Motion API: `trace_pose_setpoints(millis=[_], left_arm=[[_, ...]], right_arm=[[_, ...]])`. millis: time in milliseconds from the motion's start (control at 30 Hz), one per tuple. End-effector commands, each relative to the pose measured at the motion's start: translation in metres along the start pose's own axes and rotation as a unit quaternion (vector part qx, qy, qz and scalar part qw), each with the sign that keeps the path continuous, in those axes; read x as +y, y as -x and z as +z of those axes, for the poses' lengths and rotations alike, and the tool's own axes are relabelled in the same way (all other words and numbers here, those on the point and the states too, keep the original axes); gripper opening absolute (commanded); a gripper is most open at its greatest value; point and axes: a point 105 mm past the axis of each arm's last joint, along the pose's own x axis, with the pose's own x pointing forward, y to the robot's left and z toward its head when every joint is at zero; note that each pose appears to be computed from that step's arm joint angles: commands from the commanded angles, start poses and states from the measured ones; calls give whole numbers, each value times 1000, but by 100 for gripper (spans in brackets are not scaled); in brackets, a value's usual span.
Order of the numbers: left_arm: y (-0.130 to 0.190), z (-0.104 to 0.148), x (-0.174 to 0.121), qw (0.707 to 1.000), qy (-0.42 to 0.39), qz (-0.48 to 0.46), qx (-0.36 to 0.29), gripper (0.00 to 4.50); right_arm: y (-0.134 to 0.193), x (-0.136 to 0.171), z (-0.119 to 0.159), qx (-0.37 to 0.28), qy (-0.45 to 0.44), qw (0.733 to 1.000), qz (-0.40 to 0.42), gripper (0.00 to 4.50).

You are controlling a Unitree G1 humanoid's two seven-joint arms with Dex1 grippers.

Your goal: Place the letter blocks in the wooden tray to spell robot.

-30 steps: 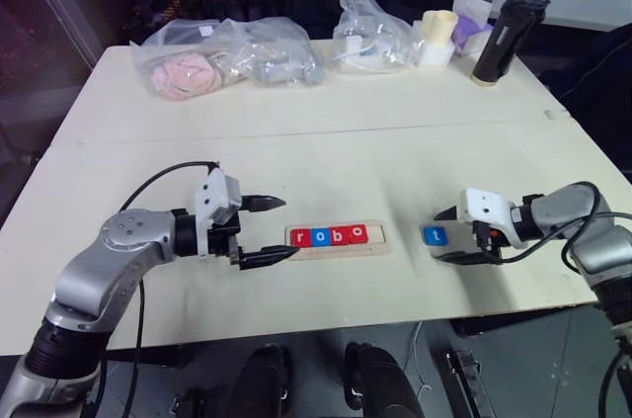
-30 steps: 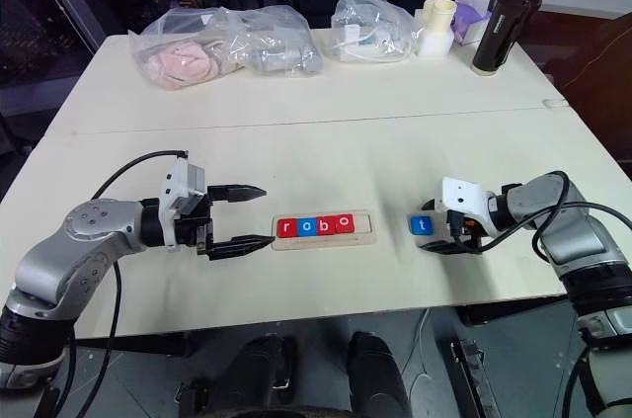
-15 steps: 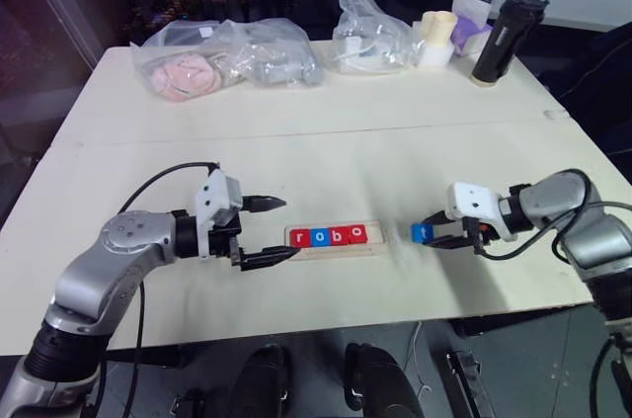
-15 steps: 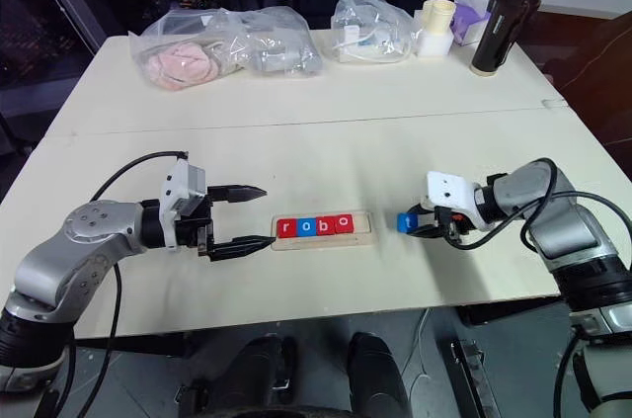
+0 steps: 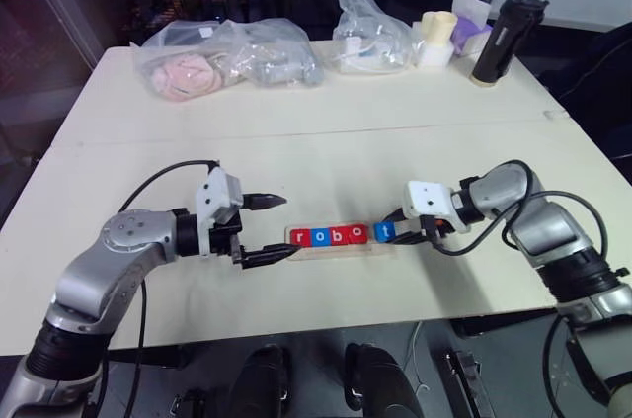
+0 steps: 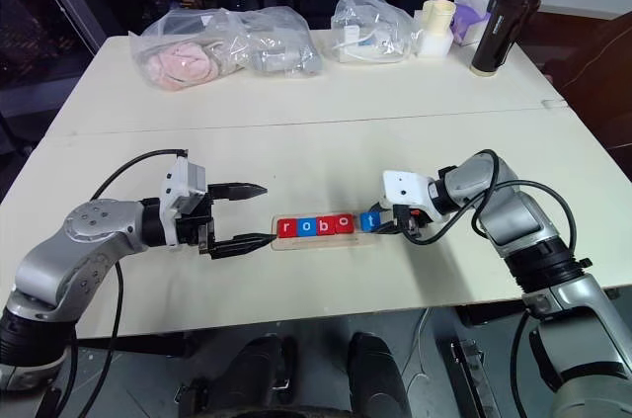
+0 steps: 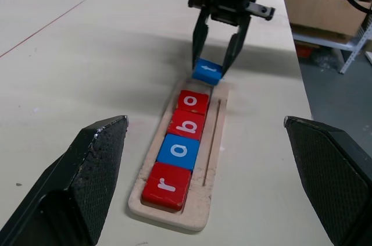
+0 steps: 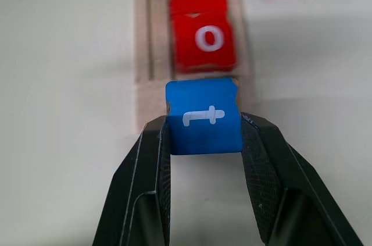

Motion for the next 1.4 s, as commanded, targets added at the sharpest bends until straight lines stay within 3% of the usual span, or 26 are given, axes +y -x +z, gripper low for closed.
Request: trace_pose_setpoints(millis=[33, 1400], left_arm=[[3, 10, -1, 1000, -18, 6, -10, 450], [2, 10, -6, 1000, -12, 15, -15, 450]], right_arm=[[1, -4, 8, -11, 3, 1000, 3, 112], [-16, -3, 16, -7, 14, 999, 34, 112]])
